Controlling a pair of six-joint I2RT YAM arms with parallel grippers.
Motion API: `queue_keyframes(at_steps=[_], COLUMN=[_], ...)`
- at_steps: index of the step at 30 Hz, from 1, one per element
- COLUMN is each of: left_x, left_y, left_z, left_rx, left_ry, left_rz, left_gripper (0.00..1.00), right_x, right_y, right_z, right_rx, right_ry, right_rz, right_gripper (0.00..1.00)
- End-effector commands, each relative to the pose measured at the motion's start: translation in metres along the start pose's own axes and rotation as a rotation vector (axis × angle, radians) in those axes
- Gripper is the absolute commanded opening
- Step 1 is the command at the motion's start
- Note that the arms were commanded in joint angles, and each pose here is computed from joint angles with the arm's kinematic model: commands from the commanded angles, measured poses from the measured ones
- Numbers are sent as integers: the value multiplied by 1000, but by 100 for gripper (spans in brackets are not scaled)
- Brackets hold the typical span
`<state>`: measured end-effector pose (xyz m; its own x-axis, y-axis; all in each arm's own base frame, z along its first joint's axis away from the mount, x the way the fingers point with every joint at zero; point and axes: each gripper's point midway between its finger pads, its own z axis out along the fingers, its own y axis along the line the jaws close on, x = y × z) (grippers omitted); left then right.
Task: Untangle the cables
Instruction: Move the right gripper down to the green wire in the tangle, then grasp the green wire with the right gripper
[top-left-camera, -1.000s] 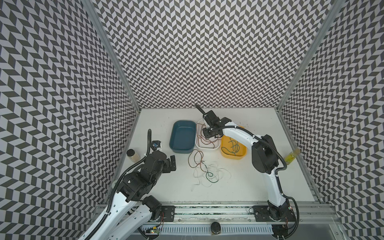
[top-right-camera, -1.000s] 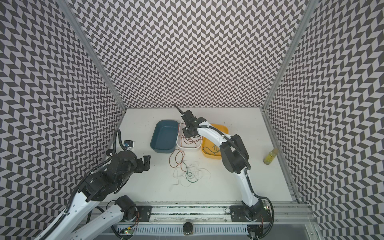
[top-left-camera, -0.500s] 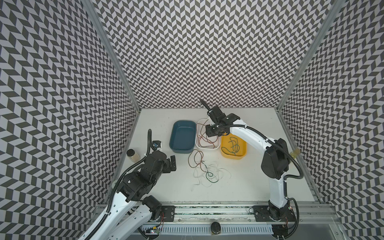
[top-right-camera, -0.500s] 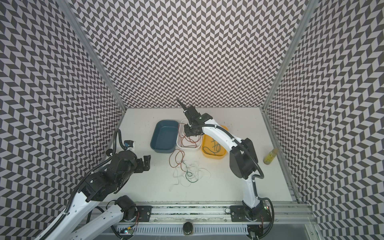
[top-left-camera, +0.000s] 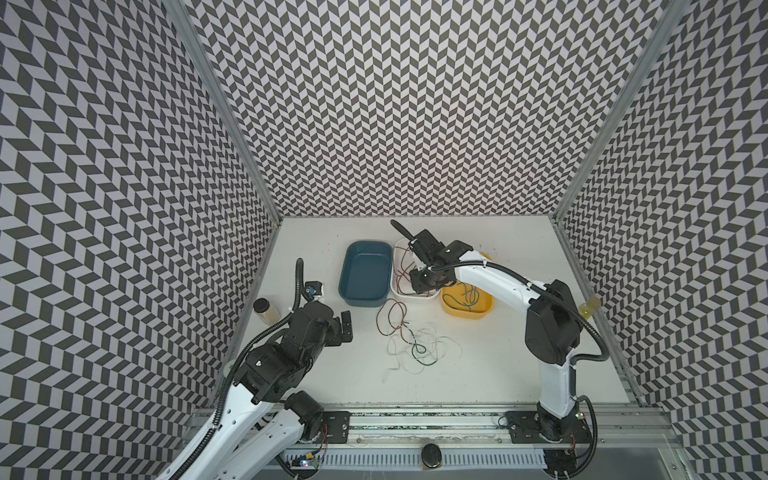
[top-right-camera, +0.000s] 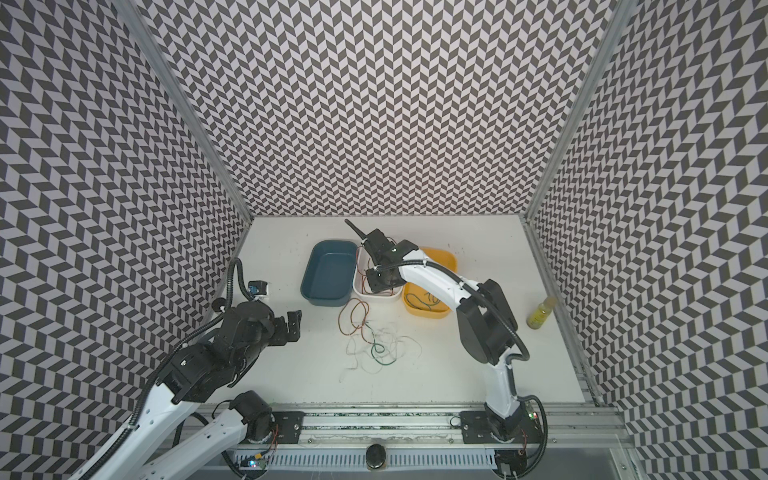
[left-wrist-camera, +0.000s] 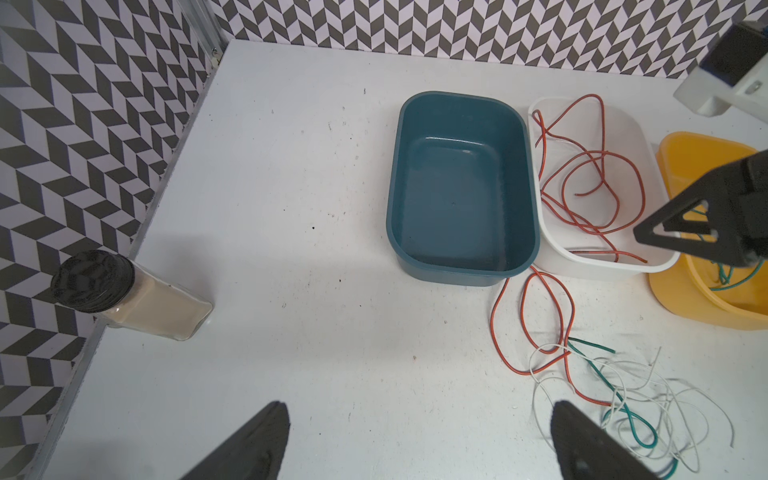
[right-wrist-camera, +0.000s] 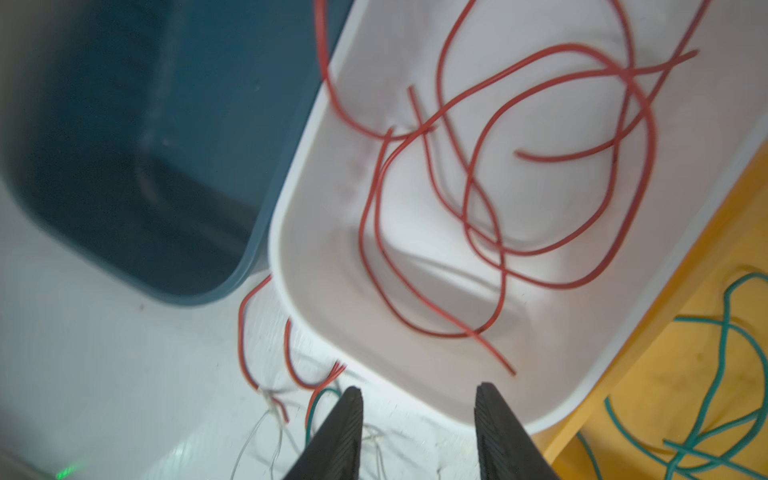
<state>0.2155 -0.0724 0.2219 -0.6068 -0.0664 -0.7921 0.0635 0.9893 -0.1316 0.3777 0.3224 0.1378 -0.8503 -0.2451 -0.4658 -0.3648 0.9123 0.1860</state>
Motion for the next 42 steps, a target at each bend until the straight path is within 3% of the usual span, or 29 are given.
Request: queue_keyframes(at_steps=[1,7,16,26,42], left_x=[-1,-1,-1,-1,-1], left_y=[2,2,2,3,2], left_z=[1,0,0,0,1], left_rx=[-6,-6,-7,-9,-6], left_ry=[-13,-14,-14,-15,-14], left_rz=[1,0,1,0,1], left_gripper=[100,100,100,100,100], right_x=[0,39,79,87,82], right_y=[31,61,68,65,48], right_z=[-33,-39,-3,29,49], right_rx=[-65,-134,-130,-100,-55], right_ry=[-68,-64,17,65,80], right_rz=[-82,-127,-126,-130,-98], right_gripper=[46,46,42,31,26])
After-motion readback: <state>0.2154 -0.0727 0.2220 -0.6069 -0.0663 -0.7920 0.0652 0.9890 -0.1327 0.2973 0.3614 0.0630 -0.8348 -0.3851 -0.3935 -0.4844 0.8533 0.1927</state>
